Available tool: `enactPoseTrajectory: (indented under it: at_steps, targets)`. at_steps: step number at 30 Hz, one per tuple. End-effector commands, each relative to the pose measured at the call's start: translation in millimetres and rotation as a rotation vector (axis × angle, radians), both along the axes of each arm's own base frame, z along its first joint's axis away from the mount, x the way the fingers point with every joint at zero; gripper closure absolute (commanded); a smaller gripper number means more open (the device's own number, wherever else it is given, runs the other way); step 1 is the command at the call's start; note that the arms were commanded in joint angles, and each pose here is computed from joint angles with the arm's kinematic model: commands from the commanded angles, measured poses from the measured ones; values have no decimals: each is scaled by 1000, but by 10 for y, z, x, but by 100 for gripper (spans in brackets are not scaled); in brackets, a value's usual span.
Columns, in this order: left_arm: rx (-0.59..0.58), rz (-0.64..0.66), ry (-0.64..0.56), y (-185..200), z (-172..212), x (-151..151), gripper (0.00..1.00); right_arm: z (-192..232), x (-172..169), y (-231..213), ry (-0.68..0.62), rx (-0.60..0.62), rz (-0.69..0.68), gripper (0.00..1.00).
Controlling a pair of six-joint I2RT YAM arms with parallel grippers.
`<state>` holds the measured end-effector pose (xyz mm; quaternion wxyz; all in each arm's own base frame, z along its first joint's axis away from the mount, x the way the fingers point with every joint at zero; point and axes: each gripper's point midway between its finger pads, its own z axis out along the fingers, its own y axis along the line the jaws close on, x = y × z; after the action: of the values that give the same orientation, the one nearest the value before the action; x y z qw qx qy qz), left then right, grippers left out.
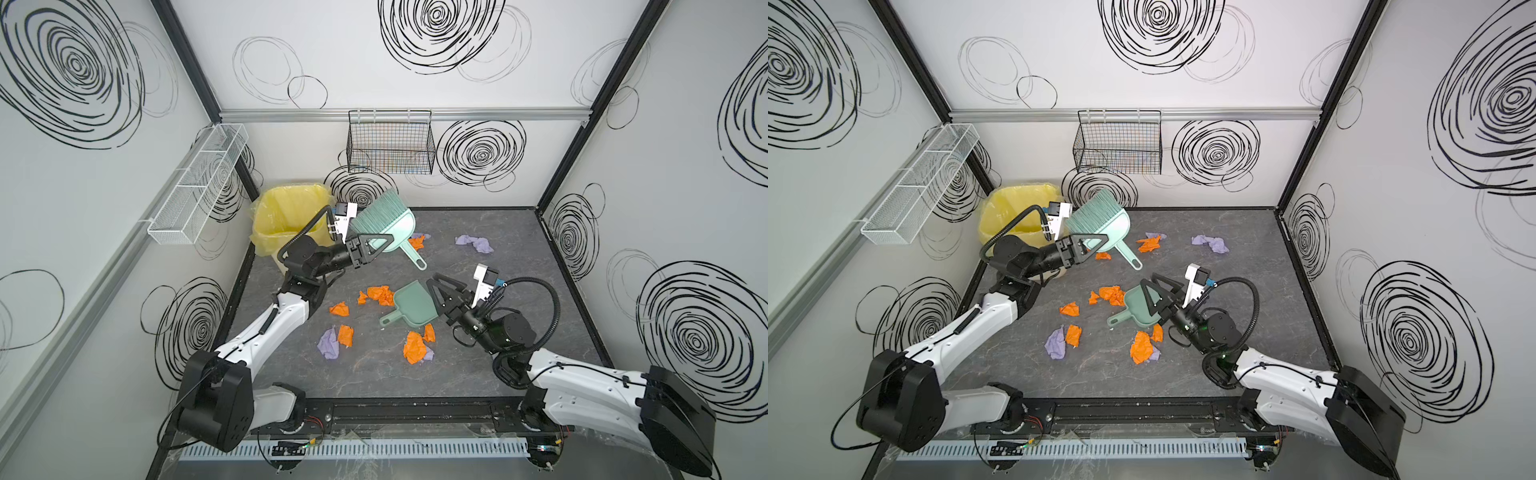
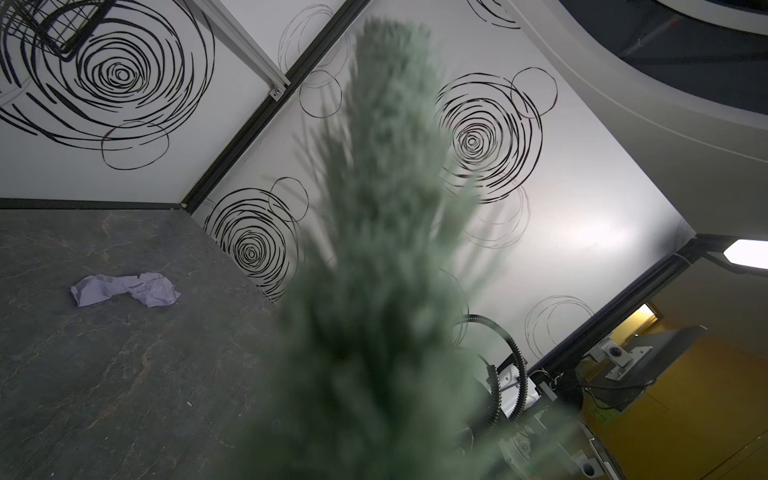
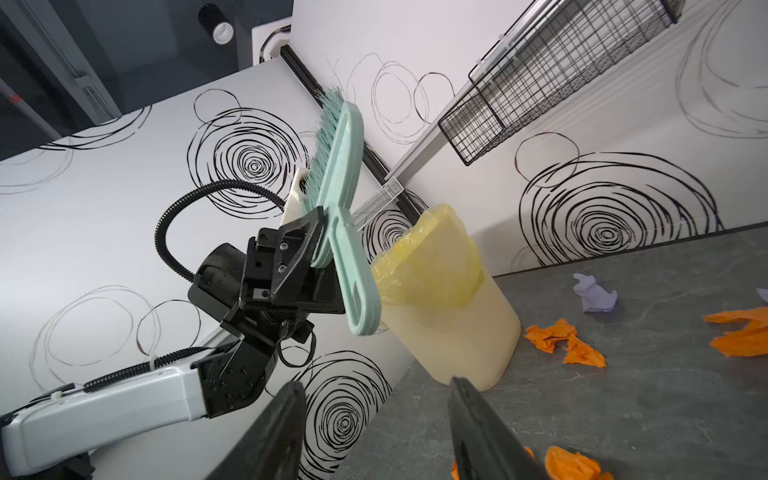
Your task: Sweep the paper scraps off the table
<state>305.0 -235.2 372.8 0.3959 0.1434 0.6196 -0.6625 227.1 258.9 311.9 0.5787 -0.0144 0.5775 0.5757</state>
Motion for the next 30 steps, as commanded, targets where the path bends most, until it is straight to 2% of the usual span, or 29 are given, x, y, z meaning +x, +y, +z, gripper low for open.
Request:
enactPoseTrajectory:
  at_steps: [1, 5, 12, 17, 30]
  targets:
    - [-45, 1, -76, 25, 209, -140, 100, 453, -68, -23, -92, 136, 43, 42]
    - [-28, 9, -81, 30, 157, -165, 100, 557, -6, 46, -107, 154, 59, 47]
    - [-22, -6, -94, 9, 198, -205, 100, 651, 136, 249, -100, 171, 107, 50]
    - [-1, 2, -100, 3, 144, -218, 100, 698, 168, 352, -106, 189, 141, 56]
    - [38, -4, -115, -37, 78, -252, 100, 806, 235, 491, -121, 153, 158, 63]
